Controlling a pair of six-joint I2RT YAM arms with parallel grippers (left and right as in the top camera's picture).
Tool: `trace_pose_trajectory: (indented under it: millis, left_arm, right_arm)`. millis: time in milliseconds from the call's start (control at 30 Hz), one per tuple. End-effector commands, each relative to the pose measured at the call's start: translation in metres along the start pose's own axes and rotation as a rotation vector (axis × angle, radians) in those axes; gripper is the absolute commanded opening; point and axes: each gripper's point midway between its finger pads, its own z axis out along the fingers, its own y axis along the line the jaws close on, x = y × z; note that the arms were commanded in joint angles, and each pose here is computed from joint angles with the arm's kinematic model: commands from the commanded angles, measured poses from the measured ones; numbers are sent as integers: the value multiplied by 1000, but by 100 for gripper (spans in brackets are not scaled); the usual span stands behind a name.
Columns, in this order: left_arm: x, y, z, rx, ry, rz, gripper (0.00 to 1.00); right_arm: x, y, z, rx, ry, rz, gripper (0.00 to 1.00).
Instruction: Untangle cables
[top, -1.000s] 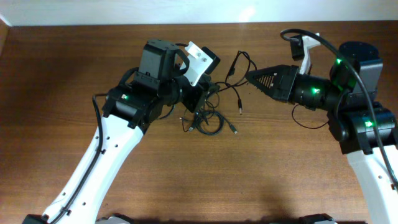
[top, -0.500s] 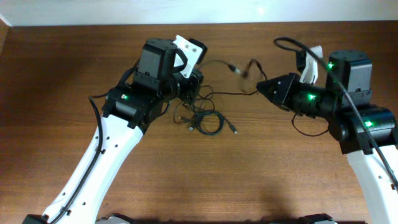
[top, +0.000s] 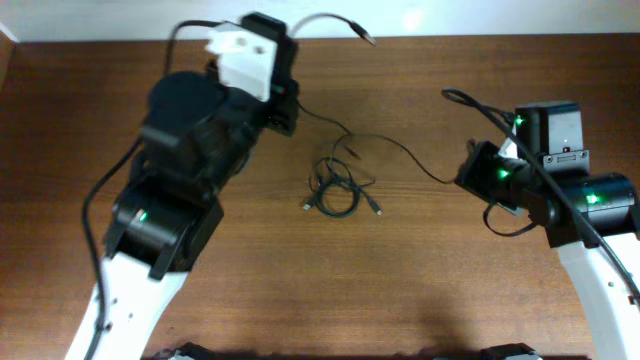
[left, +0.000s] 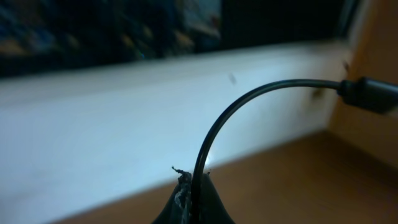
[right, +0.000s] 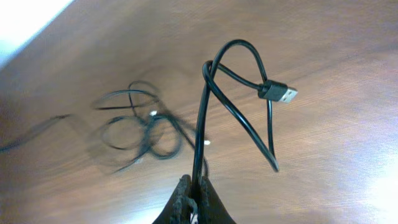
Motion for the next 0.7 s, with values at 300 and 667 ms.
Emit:
trace_pose_trajectory:
  millis: [300,667]
  left_arm:
    - [-82,105,-83,-656,-328,-111,0]
    - [-39,107,-65,-673,-137,-45,0]
  right_arm:
    - [-7,-39,-1,200,-67,7,4]
    - [13,-6,35,33,133,-32,4]
